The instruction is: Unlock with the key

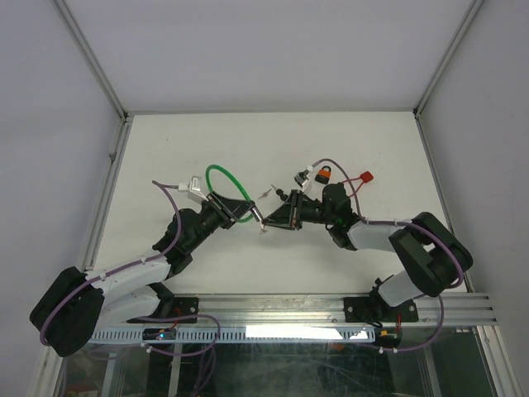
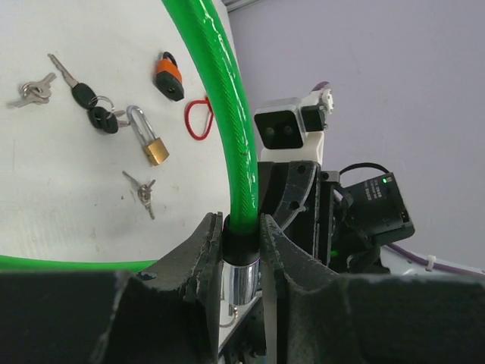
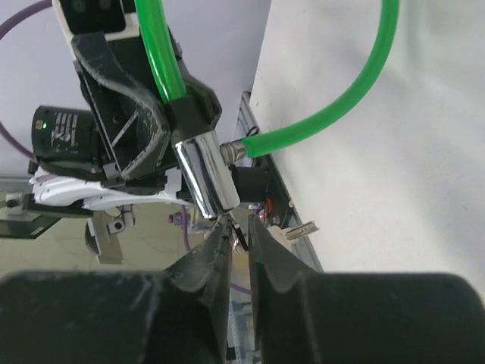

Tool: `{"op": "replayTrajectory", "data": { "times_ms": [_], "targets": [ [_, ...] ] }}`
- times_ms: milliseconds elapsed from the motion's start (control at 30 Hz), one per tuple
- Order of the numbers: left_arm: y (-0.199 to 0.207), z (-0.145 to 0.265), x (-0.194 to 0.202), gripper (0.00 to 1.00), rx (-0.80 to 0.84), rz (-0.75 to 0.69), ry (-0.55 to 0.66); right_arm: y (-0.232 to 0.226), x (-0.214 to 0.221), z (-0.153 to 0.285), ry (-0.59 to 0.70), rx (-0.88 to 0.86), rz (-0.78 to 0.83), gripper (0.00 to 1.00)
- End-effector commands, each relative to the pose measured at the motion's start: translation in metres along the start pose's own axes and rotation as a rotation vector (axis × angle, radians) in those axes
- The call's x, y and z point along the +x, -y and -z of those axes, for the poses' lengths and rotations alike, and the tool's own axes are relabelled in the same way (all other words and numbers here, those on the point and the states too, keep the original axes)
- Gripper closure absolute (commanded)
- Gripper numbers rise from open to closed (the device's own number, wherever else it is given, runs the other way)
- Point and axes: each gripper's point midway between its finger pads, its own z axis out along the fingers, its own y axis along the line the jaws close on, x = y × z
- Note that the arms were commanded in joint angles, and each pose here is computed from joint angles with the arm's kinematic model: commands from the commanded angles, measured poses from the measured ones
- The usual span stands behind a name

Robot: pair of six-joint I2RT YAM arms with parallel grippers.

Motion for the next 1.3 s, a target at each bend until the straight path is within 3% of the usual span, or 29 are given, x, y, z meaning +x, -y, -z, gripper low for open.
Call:
{"op": "replayTrajectory", "data": {
  "times_ms": [0,200,433,700,833,1067,1267],
  "targets": [
    [0.057,0.003,0.004,1.0,0.148,0.034,-0.031,0.0,-0.042,0.002,0.169,0.095,0.102,0.81],
    [0.023,-0.015,-0.007,1.0,-0.088,0.01,0.014,-0.015,-0.039,0.022,0.177,0.132,0.331,0.59],
    [0.014,-0.026,-0.01,1.0,-0.173,0.011,0.021,-0.021,-0.034,0.035,0.163,0.233,0.701,0.44],
    [0.01,-0.031,-0.01,1.0,-0.226,0.029,0.017,-0.028,-0.021,0.037,0.197,0.252,1.184,0.43],
    [0.006,-0.033,-0.009,1.0,-0.248,0.046,0.012,-0.022,-0.013,0.031,0.193,0.26,1.409,0.47],
    [0.004,-0.034,-0.007,1.0,-0.277,0.08,0.003,-0.015,-0.01,0.017,0.246,0.298,1.664,0.51],
    [0.004,-0.036,-0.005,1.0,-0.279,0.095,-0.008,-0.023,-0.013,0.011,0.347,0.297,1.727,0.58]
  ]
}}
